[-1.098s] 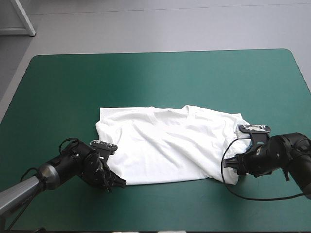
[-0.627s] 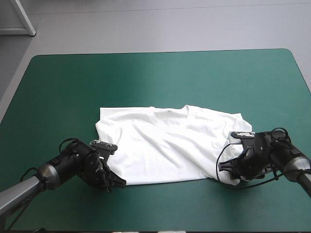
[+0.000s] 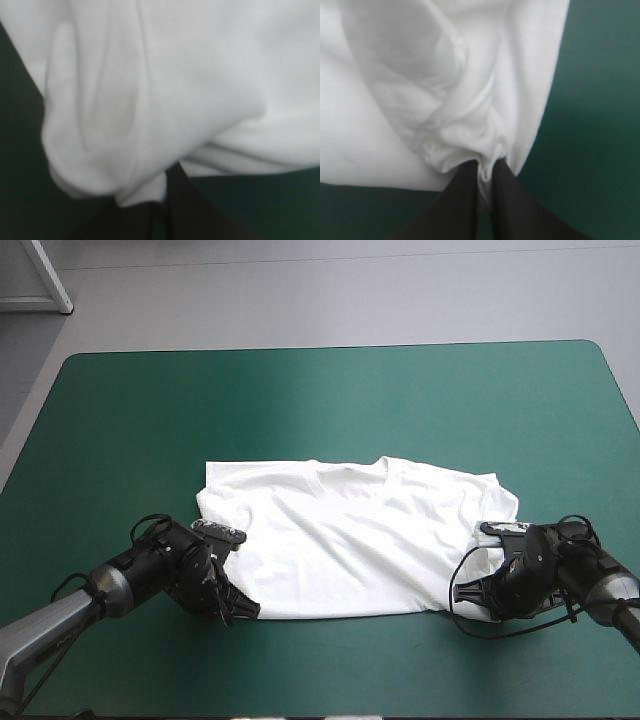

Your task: Fold the cloth

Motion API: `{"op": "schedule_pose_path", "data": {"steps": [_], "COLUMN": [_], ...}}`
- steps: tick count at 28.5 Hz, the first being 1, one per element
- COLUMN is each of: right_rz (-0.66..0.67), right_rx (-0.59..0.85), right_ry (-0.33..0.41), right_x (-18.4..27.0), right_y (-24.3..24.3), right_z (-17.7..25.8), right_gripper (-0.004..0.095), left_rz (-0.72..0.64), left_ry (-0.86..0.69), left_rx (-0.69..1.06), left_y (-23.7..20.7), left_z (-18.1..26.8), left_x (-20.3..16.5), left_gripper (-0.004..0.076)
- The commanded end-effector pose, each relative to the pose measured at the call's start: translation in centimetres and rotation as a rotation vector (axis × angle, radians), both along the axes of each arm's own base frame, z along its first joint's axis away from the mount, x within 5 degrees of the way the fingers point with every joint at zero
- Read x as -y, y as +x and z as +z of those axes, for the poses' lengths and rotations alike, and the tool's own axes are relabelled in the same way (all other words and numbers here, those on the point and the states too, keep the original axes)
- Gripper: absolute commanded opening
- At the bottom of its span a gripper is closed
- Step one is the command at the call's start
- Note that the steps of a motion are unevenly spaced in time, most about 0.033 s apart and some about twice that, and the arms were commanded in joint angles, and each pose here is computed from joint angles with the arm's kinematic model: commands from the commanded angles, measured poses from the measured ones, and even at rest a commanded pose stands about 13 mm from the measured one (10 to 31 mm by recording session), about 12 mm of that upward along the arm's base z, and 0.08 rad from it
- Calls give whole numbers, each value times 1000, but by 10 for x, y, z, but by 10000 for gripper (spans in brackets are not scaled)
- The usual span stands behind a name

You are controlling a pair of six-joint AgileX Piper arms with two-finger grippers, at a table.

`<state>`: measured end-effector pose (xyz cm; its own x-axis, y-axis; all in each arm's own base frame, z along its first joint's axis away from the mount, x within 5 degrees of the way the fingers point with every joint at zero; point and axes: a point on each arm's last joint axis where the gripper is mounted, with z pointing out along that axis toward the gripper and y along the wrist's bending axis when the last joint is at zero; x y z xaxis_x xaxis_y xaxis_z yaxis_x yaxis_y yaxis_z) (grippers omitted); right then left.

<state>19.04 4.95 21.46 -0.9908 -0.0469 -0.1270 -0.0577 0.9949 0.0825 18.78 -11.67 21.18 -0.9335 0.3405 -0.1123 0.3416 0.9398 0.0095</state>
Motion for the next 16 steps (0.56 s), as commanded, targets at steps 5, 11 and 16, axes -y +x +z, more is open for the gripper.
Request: {"op": "schedule_pose_path", "data": {"steps": [5,11,16], "right_rz": [4,4,-5], "right_rx": [234,438,585], "right_ry": [28,59,28], "right_x": [-4,-6,-3], "right_y": [25,41,51], "right_z": [78,135,158], "right_gripper": [-19,-19,-19], "left_rz": [-56,-93,-119], "left_ry": [1,-11,22], "left_rx": [237,347,535], "left_y": [29,41,57], "left_z": [69,111,140], "left_x": [6,10,10], "left_gripper": [-9,-9,-9]}}
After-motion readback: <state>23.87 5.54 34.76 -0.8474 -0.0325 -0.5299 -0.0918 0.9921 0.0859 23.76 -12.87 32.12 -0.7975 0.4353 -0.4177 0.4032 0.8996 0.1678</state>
